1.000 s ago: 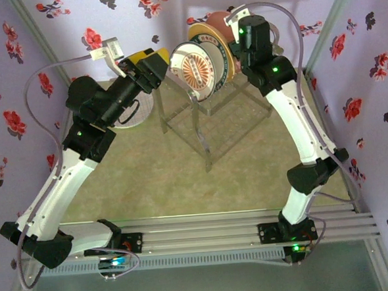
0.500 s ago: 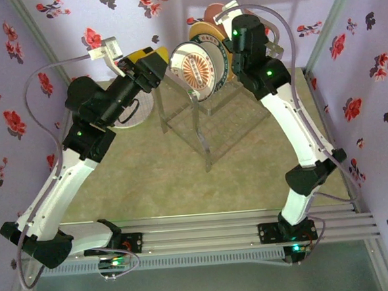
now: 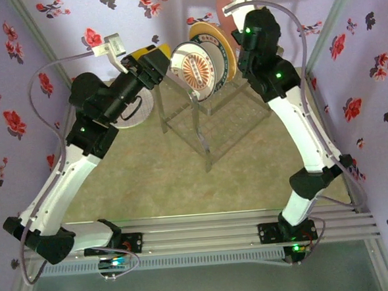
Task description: Unload the plates from the dish rack
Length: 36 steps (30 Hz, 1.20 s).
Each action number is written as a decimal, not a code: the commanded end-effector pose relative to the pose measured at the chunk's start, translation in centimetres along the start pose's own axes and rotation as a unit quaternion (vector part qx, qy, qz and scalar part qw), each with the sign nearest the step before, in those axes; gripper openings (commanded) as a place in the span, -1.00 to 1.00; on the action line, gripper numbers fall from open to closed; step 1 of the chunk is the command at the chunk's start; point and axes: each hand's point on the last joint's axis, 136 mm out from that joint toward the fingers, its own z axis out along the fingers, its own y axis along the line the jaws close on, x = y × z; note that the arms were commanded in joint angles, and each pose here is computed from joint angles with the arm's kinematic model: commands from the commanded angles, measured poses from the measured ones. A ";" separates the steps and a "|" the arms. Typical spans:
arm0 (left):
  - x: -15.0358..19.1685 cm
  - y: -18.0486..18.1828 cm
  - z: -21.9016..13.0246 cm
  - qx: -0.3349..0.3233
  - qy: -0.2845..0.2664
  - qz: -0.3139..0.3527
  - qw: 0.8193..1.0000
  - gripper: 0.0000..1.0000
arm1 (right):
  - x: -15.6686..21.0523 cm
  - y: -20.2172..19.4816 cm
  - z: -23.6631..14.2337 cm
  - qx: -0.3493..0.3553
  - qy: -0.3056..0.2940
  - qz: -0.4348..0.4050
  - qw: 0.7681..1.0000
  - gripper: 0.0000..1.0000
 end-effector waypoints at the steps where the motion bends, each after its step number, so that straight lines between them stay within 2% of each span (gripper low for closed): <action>1: -1.3 -2.2 0.2 0.036 -0.015 -0.005 0.999 0.59 | -2.7 -6.5 -2.8 0.060 -0.041 0.063 0.995 -1.00; 9: 1.1 -2.8 3.0 0.053 0.035 -0.017 0.998 0.59 | -2.7 -10.5 -5.2 0.083 -0.053 0.102 0.990 -1.00; 20: 6.6 -4.8 8.0 0.067 0.122 0.038 0.990 0.59 | -1.5 -13.5 -10.2 0.014 -0.086 0.248 0.965 -1.00; 27: 8.3 -4.8 10.5 0.072 0.141 0.036 0.987 0.56 | -1.7 -13.2 -11.9 -0.049 -0.104 0.309 0.944 -1.00; 36: 8.6 -4.5 12.0 0.070 0.140 0.037 0.987 0.51 | -2.5 -10.7 -12.4 -0.127 -0.108 0.349 0.922 -1.00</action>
